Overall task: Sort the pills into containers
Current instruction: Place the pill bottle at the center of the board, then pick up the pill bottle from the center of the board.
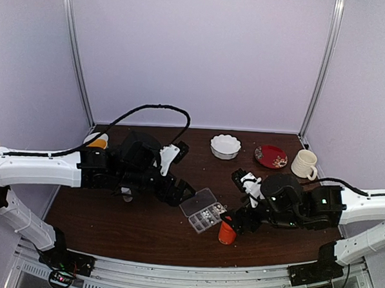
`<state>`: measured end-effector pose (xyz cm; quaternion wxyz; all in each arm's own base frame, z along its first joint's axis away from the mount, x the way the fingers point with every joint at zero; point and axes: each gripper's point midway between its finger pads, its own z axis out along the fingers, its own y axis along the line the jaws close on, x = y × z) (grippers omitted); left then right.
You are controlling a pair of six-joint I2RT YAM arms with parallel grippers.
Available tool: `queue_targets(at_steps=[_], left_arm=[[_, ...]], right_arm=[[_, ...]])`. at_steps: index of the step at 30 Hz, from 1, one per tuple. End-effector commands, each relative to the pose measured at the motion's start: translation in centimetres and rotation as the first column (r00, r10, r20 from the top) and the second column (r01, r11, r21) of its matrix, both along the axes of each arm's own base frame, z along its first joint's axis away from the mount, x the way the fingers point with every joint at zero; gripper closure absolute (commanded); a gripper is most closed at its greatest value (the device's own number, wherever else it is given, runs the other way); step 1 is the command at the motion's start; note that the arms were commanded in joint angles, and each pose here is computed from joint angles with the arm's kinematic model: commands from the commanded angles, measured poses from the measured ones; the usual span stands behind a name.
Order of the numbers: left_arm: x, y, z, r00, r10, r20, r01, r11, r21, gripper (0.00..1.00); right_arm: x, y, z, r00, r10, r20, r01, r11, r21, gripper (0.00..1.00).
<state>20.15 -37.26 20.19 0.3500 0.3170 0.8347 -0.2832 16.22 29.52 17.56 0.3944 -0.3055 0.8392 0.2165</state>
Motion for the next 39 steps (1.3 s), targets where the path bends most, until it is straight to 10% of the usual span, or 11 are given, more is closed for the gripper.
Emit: queue_targets(at_steps=[1,16,39], left_arm=[[0.5,0.4,1.0,0.999,0.026,0.031,-0.025,0.999,-0.029,0.11],[0.9,0.8,0.8,0.998,0.050,0.046,-0.050,0.999,0.003,0.11],[1.2,1.4,1.0,0.996,0.066,0.066,-0.067,0.998,0.016,0.11]], right_arm=[[-0.3,-0.3,-1.7,0.997,-0.017,-0.072,0.012,0.997,-0.080,0.10],[-0.6,-0.4,-4.5,0.985,-0.057,-0.164,0.019,0.974,-0.227,0.07],[0.0,-0.2,-5.1,0.987,-0.072,-0.145,0.031,0.963,-0.266,0.43]])
